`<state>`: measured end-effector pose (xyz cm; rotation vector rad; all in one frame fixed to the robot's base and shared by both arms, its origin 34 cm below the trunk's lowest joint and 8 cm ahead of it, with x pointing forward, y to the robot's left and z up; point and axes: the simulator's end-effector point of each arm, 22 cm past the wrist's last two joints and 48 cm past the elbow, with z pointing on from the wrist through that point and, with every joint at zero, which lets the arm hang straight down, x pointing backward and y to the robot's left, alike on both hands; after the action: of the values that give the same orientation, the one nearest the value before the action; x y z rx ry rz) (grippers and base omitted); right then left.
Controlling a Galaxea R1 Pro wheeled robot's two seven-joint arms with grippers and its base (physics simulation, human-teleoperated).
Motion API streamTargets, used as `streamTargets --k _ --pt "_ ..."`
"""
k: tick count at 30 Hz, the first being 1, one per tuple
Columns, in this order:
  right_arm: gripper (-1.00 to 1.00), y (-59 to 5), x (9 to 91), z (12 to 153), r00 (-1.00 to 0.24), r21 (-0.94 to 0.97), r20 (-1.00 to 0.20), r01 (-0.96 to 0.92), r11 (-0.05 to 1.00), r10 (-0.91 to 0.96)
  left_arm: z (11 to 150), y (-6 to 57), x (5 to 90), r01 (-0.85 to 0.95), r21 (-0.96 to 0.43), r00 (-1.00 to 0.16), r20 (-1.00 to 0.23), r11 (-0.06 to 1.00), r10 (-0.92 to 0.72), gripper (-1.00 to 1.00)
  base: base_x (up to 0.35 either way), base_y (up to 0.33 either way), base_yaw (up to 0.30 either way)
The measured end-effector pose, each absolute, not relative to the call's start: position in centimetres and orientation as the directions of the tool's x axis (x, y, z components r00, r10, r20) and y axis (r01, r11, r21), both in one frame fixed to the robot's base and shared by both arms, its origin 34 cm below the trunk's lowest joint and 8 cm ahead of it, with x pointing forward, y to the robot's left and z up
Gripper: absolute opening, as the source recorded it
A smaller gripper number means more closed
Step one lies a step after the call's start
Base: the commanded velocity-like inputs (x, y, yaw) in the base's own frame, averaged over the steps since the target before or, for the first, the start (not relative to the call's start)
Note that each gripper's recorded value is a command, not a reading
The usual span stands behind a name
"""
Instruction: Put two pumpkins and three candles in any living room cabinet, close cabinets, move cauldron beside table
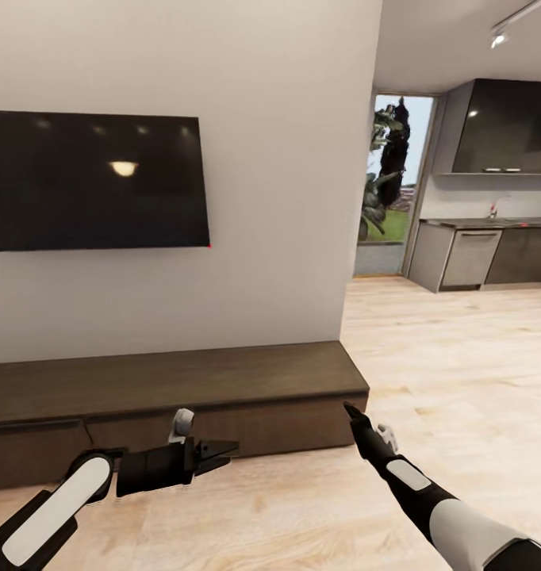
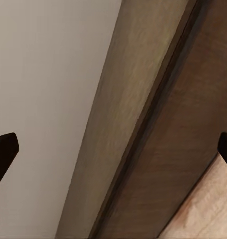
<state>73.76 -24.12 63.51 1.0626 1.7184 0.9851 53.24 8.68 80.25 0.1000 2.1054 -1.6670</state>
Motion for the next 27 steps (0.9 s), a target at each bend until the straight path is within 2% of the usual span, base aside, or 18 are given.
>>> streamTargets --k 12,27 --pt "1.0 -24.3 74.3 64.8 -0.226 0.939 -0.222 0.212 0.27 0.949 80.2 8.6 53.2 0.328 -0.906 -0.896 -0.388 0.268 -0.215 1.0 0.315 0.0 0.0" --pt "1.0 -24.0 74.3 65.5 -0.231 0.956 -0.212 0.153 0.25 0.95 79.8 8.7 53.2 0.332 -0.902 -0.894 -0.395 0.276 -0.212 1.0 0.025 0.0 0.0"
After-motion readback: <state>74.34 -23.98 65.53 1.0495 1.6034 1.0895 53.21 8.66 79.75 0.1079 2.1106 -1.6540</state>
